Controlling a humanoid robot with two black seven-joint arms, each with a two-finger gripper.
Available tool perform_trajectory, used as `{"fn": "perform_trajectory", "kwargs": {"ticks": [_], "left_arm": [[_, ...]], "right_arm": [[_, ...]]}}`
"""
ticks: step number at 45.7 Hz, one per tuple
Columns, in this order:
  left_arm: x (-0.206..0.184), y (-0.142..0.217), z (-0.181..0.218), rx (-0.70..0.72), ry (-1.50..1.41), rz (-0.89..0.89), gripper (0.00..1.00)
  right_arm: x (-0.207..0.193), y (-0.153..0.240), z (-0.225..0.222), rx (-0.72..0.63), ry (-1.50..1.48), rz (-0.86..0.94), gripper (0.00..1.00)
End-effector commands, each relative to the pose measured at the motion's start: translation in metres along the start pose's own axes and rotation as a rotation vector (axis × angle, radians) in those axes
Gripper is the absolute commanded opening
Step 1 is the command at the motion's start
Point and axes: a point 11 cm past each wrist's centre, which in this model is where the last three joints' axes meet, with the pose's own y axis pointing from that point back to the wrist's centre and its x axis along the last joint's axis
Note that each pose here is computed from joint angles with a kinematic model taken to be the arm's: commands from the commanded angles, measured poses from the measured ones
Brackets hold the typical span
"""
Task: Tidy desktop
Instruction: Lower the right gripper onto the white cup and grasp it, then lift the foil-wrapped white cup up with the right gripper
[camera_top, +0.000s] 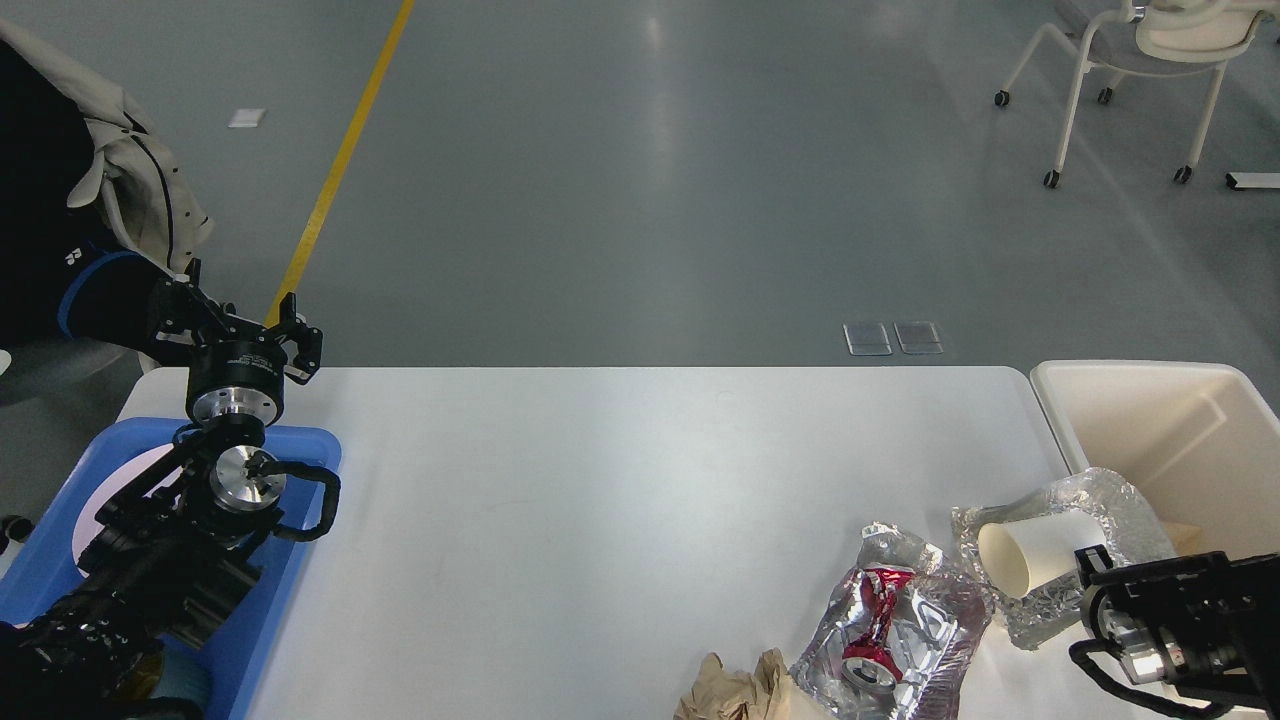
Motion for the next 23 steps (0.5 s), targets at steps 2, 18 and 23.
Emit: {"fn": "perform_trajectory", "kwargs": {"ticks": [2,18,23], "left_arm": [[0.0,0.0,0.0,0.001,0.0,0.0,0.98],[0.0,0.0,0.0,0.0,0.001,0.001,0.98],[0.0,0.0,0.0,-0.001,0.0,0.0,0.98]], "right_arm": [[0.002,0.001,-0.004,0.014,0.015,0.015,0.0],[0.026,0.009,-0.04,0.139,0.111,0.056,0.0],[0.041,0.015,-0.054,0.205,0.19,0.074,0.0]]}}
